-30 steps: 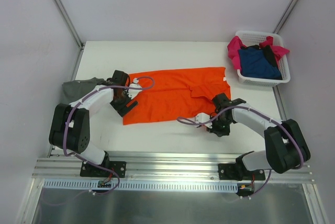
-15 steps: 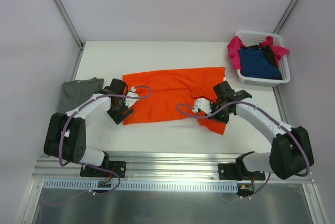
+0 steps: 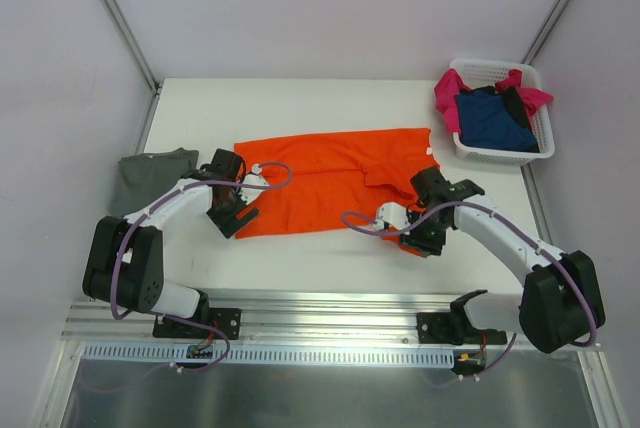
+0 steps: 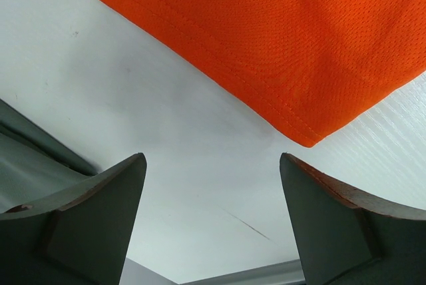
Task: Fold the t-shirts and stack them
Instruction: Grap the side of the flattened tshirt closest away from the robot with both arms
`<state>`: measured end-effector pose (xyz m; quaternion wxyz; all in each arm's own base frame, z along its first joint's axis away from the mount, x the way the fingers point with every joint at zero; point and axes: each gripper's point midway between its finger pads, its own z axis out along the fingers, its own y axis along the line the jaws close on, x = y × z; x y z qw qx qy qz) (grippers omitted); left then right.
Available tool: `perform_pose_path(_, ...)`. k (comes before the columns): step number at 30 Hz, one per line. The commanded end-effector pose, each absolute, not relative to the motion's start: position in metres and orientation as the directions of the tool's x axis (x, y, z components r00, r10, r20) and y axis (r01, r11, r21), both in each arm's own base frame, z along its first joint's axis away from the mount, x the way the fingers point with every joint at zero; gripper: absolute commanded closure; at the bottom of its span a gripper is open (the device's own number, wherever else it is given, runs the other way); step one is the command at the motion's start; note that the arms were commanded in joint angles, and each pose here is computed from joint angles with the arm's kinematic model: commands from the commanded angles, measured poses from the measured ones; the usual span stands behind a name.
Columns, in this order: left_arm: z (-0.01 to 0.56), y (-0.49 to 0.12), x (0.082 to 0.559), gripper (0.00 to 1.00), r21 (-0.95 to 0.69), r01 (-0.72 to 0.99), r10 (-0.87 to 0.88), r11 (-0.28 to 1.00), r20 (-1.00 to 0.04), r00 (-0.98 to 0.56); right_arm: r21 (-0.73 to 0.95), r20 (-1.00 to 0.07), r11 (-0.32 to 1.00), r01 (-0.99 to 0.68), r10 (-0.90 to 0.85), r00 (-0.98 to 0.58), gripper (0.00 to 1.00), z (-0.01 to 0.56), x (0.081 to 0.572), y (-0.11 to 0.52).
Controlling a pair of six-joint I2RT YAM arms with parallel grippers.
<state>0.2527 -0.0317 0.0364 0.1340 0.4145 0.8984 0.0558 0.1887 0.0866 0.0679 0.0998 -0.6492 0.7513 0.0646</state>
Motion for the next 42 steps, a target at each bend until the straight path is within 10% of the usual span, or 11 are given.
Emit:
perform_pose_path(1,0.053,-0.037,0.262,0.18,0.240,0.715,0.754,0.656,-0.241,-0.611,0.043,-0.168,0.086,-0.995,-0.981,-0.093,0.59,0.047,0.152,0.067)
perform_pose_path(21,0.060,-0.039,0.276,0.19,0.243,0.699,0.740,0.672,-0.236,-0.630,0.060,-0.140,0.084,-0.995,-0.986,-0.092,0.68,0.005,0.171,0.071)
perform_pose_path(30,0.058,-0.038,0.273,0.19,0.237,0.703,0.742,0.670,-0.222,-0.632,0.003,-0.123,0.145,-0.989,-0.982,-0.145,0.99,-0.001,0.196,0.069)
perform_pose_path(42,0.052,-0.031,0.257,0.24,0.245,0.731,0.771,0.637,-0.202,-0.604,-0.177,-0.247,0.238,-0.955,-0.950,-0.191,0.99,0.100,0.237,0.085)
